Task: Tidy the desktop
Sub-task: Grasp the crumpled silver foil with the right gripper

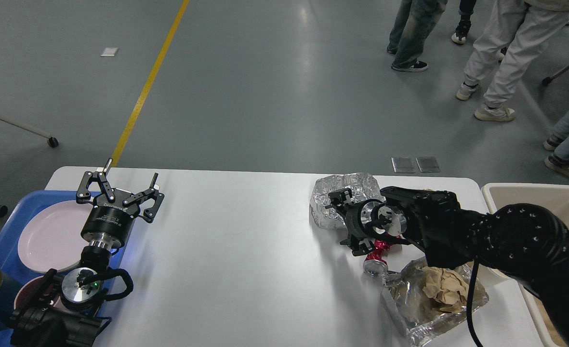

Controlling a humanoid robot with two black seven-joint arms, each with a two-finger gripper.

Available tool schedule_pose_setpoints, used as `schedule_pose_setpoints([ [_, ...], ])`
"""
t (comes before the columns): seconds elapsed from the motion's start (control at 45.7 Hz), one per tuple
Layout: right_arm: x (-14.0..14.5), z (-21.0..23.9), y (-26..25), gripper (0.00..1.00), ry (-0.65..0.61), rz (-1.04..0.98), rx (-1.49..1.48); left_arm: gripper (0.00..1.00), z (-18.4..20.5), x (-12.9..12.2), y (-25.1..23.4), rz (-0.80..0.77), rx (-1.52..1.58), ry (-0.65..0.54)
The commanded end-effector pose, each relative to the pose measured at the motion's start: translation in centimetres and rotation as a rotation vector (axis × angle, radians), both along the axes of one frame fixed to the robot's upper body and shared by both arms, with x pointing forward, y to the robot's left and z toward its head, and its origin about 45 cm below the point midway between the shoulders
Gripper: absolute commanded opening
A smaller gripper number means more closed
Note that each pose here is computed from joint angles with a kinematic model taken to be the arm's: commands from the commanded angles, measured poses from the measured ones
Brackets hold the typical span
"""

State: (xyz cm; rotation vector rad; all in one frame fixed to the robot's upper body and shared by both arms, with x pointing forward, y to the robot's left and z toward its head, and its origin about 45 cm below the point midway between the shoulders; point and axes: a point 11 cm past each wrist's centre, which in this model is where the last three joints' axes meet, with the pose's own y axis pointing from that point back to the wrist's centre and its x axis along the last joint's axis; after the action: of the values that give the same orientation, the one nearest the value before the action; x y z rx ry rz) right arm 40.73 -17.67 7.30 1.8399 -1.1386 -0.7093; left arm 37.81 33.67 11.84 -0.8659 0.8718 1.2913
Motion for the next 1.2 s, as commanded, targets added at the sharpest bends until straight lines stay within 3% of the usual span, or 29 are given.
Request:
schedule_pose_setpoints([
  [0.0, 0.6, 0.0, -0.9, 0.94, -0.023, -0.04, -0.004, 0.97, 0.0, 0.0, 0.0, 0.0, -0.001, 0.0],
  [0.153, 0.4, -0.6, -1.6, 0.94, -0.022, -0.061, -0.02, 0.97, 0.0, 0.0, 0.0, 0.0, -0.001, 0.0],
  [0.263, -0.4, -1.5, -1.5, 0.84, -0.003, -0.062, -0.021, 0.97, 0.0, 0.0, 0.0, 0.001, 0.001, 0.0],
  [0.35, -1.1, -2.3, -1.6, 0.66, 0.01, -0.058, -0.032, 0.97, 0.0, 0.0, 0.0, -0.001, 0.001, 0.0],
  [0.569, -1.2, -2.5, -1.6, 0.44, -0.003, -0.043, -0.061, 0.97, 0.0, 0.0, 0.0, 0.001, 0.001, 0.0],
  [0.679, -1.2, -2.5, -1.8, 0.19, -0.006, -0.043, -0.065, 0.97, 0.0, 0.0, 0.0, 0.0, -0.001, 0.0],
  [0.722, -1.4, -2.7, -1.7, 0.02, 0.002, -0.038, -0.062, 0.97, 0.0, 0.0, 0.0, -0.001, 0.001, 0.0],
  [1.182, -0.9, -1.7, -1.5, 0.0, 0.0, -0.02, -0.045, 0.97, 0.0, 0.0, 0.0, -0.001, -0.001, 0.0],
])
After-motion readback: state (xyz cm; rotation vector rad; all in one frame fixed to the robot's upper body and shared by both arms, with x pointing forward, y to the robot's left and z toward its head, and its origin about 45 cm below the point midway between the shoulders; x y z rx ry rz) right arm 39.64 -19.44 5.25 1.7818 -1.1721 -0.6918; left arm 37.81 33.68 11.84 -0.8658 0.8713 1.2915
